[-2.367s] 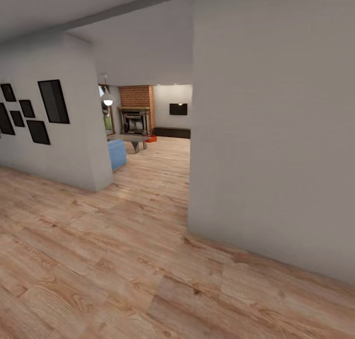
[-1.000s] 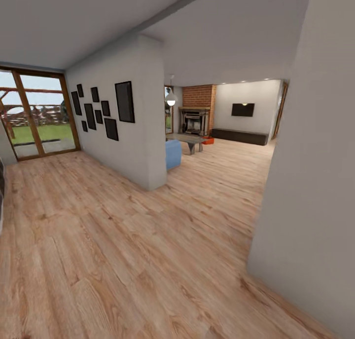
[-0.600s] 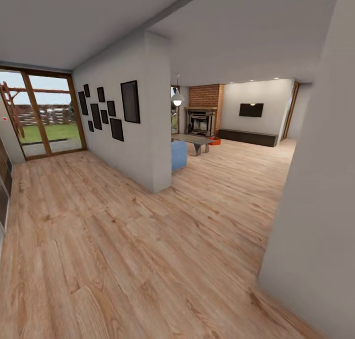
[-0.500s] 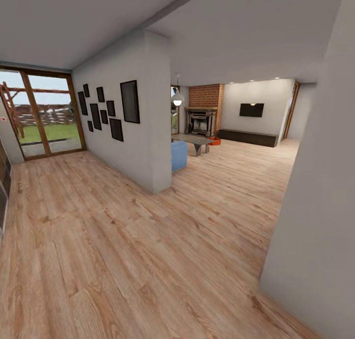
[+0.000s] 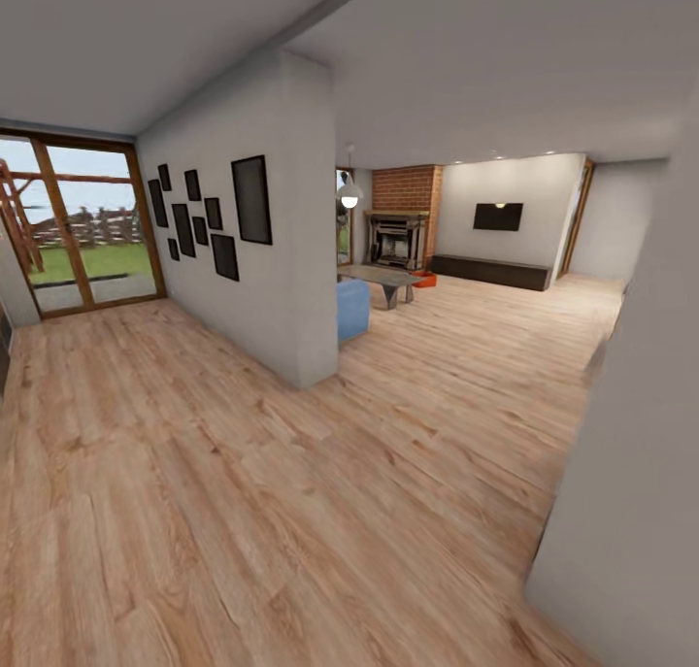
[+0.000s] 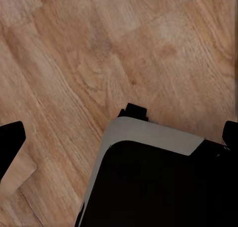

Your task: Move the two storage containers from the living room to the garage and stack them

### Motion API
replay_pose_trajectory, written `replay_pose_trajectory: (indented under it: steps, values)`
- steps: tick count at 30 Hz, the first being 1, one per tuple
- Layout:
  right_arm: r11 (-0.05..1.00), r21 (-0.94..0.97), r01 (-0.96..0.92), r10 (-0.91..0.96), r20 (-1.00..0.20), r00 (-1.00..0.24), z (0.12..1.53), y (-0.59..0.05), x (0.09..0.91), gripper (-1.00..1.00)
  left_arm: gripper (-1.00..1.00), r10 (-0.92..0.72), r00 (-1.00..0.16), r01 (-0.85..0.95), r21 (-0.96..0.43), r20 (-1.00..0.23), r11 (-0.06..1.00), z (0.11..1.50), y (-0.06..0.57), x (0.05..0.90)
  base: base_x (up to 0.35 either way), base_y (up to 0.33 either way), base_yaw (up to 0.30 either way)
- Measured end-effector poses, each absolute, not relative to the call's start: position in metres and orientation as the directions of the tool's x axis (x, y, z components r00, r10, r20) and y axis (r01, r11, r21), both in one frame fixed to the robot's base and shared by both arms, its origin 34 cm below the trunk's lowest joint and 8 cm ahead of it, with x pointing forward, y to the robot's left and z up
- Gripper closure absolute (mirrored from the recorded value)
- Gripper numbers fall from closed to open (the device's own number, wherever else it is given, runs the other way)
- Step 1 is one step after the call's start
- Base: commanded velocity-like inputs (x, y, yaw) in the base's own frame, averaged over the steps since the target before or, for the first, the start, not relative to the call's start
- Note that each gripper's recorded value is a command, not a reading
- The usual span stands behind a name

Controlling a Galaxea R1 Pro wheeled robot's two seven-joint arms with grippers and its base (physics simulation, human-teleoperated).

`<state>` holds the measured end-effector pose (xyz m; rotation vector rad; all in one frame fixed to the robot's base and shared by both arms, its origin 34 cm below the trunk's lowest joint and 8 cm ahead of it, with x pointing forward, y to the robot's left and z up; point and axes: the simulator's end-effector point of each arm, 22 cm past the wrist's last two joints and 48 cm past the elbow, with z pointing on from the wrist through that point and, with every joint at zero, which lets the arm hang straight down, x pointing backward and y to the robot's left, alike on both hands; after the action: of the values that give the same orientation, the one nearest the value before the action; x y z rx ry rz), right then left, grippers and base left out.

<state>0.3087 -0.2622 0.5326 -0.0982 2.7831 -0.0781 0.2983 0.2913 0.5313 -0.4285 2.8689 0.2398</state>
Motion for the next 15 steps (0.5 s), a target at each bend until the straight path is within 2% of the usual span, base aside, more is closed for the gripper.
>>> replay_pose_trajectory:
  steps: [15]
  values:
    - [0.996, -0.067, -0.058, -0.078, -0.346, -0.935, 0.5325, -0.2623, 0.3087, -1.0, -1.0, -0.268, -0.931, -0.305, 0.125, -0.25, 0.944, 0.5313, 0.2905, 0.2989, 0.321, 0.0, 0.0]
